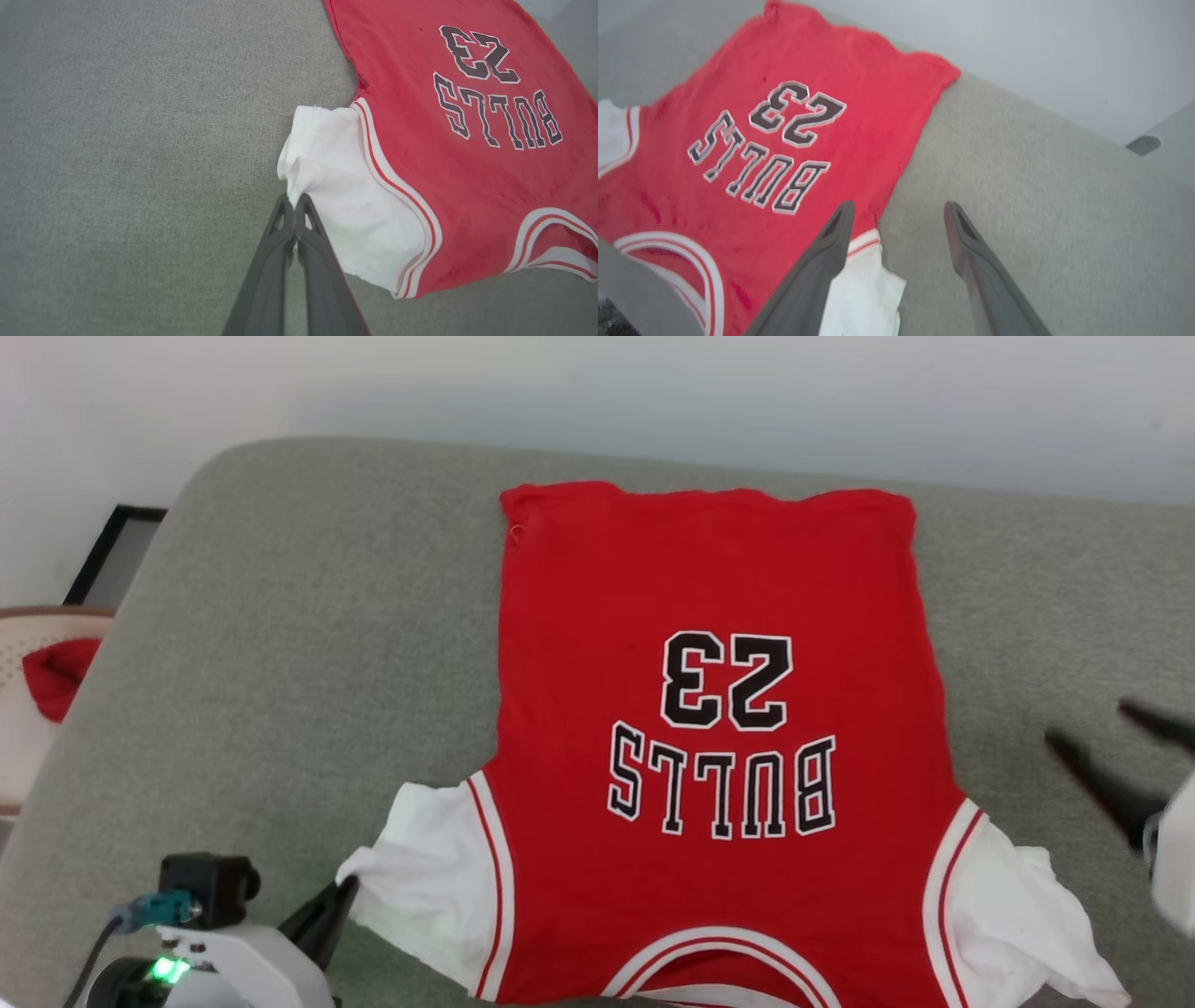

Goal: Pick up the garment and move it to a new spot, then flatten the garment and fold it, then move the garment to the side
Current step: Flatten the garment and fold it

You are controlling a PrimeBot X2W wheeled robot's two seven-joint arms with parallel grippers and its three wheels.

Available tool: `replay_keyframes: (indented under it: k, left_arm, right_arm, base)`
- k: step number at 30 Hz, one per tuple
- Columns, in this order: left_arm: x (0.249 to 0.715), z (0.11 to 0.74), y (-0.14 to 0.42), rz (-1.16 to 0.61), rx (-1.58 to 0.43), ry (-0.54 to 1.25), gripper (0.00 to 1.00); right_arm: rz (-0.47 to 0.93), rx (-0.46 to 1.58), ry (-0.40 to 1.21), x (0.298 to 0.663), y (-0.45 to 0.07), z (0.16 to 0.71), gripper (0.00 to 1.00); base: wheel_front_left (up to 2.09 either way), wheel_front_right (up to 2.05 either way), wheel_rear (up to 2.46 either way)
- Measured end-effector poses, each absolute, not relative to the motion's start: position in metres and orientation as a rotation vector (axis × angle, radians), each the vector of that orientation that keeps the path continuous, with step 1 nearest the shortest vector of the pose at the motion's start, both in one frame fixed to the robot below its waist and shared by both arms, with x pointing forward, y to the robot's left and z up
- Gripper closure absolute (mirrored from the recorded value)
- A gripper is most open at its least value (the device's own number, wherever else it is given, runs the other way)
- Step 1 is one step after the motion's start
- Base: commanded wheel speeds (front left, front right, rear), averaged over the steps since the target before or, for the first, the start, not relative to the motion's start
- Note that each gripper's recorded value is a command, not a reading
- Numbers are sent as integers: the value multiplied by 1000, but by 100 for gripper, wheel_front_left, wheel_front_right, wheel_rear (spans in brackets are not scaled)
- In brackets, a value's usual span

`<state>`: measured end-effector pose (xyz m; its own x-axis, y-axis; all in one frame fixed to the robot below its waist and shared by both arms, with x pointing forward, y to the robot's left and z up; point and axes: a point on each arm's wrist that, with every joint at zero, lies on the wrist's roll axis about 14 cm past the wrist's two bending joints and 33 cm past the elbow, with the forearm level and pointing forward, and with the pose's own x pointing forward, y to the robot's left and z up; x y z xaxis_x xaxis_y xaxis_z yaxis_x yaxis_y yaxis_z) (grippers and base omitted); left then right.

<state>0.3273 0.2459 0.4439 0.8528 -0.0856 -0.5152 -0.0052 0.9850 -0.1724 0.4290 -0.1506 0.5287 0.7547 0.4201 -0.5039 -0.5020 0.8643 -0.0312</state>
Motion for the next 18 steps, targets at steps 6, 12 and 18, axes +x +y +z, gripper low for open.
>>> replay_keyframes:
  k: [6,12,18]
  left_arm:
    - [339,446,237,-64,-183,527,100]
    - [352,445,226,-95,-198,508,100]
    - [360,436,220,-110,-217,514,100]
  right_arm:
    - [445,-182,425,499,-149,544,0]
    - [394,-174,468,563,-144,536,0]
    - [360,-165,566,612,-131,511,0]
  base:
    - [0,0,0]
    - [0,0,0]
    - [0,0,0]
